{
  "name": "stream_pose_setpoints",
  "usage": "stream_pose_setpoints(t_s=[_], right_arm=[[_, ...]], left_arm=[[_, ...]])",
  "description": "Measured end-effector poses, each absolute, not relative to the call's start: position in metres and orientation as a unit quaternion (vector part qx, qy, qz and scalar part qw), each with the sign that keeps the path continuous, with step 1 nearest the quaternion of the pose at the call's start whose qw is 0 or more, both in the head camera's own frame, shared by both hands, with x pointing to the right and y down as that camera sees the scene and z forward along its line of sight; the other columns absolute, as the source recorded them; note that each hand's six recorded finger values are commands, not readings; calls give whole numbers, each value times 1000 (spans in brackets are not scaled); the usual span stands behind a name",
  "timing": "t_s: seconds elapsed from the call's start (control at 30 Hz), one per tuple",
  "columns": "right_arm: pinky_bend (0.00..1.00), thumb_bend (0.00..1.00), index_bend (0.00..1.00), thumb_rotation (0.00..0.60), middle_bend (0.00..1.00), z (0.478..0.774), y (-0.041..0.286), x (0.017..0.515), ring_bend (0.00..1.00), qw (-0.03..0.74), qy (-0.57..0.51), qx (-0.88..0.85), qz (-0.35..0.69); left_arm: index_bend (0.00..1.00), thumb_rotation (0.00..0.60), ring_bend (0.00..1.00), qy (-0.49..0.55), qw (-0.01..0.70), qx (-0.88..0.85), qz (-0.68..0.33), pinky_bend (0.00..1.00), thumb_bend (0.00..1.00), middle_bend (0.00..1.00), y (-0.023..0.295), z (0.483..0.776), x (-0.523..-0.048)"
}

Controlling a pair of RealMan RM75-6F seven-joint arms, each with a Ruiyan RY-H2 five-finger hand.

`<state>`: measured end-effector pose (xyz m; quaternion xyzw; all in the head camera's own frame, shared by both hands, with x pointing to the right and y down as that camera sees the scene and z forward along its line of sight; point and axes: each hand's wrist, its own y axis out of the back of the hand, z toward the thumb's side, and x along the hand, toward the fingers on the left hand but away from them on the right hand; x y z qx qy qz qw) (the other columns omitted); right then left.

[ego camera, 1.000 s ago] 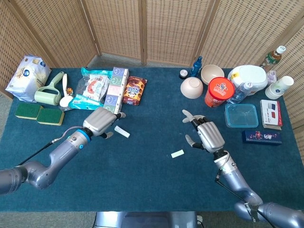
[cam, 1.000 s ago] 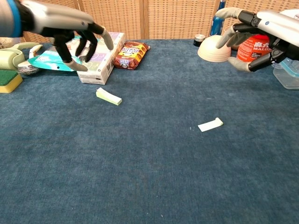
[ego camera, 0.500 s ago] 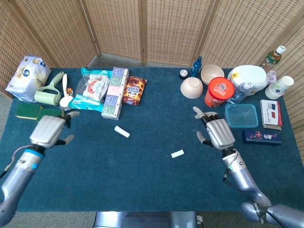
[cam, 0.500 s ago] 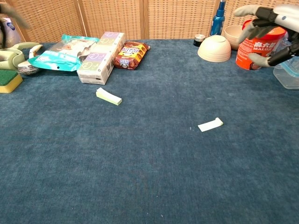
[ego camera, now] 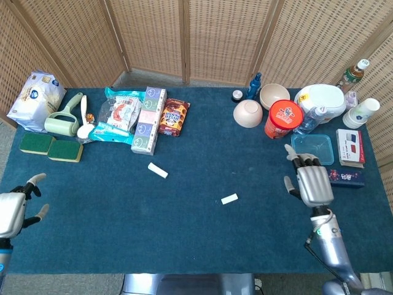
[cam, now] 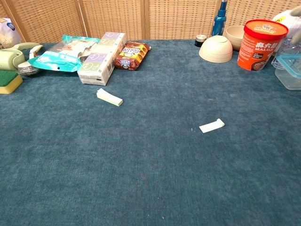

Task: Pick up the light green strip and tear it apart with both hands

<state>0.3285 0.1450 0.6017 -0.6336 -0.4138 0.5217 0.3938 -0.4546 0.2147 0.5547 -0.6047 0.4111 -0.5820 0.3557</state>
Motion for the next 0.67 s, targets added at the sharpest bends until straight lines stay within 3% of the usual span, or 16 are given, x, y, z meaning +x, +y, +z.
stream_pose_setpoints(t_s=[0.3, 0.67], right_arm=[[235, 451, 81, 600, 353, 588, 168, 348, 258, 387, -424, -614, 542], [235, 451, 87, 600, 353, 588, 171, 354, 259, 377, -431, -616, 541]], left_arm=[[209, 600, 487, 424, 358, -611, -564, 730, 251, 487, 223, 552, -447], [209, 600, 487, 432, 357, -610, -560, 730, 251, 487, 221, 549, -444]])
